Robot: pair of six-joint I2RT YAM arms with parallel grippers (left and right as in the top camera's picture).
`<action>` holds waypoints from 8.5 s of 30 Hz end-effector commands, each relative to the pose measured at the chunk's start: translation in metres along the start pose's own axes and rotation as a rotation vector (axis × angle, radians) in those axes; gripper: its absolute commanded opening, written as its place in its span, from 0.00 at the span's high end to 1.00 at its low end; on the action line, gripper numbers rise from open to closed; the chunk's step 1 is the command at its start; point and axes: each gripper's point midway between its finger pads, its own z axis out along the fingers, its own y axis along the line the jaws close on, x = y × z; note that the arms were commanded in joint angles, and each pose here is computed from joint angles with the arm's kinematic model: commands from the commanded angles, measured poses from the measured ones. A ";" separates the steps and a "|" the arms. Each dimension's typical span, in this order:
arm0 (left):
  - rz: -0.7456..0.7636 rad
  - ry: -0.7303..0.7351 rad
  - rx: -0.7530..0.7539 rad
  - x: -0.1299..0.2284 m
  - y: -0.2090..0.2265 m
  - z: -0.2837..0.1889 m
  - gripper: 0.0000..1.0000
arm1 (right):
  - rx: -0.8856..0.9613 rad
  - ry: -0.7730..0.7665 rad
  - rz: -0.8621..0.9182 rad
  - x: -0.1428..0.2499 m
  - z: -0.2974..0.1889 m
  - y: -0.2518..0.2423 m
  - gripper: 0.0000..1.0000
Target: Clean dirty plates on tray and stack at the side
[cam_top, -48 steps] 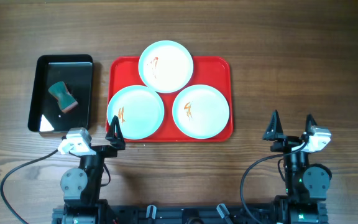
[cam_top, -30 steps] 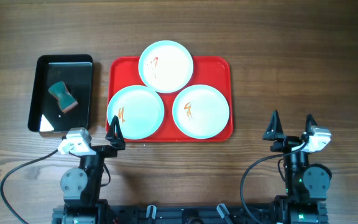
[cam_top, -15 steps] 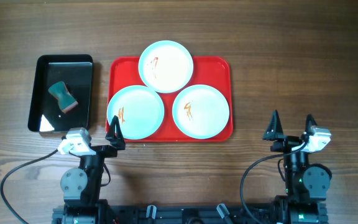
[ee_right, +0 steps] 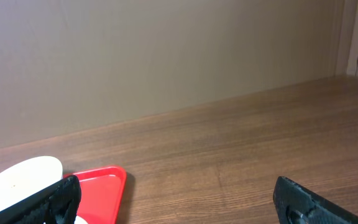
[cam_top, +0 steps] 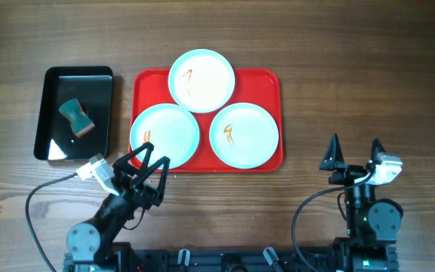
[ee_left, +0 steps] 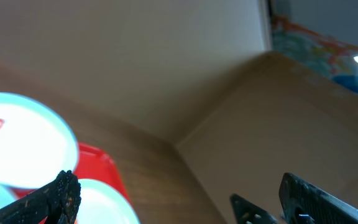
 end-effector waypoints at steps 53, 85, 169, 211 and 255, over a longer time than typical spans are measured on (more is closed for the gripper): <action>-0.262 0.607 -1.726 -0.092 0.367 -0.059 0.33 | 0.021 -0.009 -0.013 -0.002 0.000 -0.004 0.00; -0.174 0.564 -1.575 -0.135 0.326 -0.024 0.96 | 0.021 -0.009 -0.013 -0.002 0.000 -0.004 0.00; -0.057 0.915 -1.219 0.077 0.217 0.039 0.96 | -0.667 1.390 -0.006 0.093 0.107 0.304 0.17; -0.160 0.897 -1.225 0.074 0.219 0.033 0.96 | -0.428 1.548 -0.168 0.254 0.076 0.309 0.87; 0.386 0.941 -1.625 0.042 0.265 -0.018 0.96 | -0.411 1.550 -0.160 0.254 0.076 0.307 0.96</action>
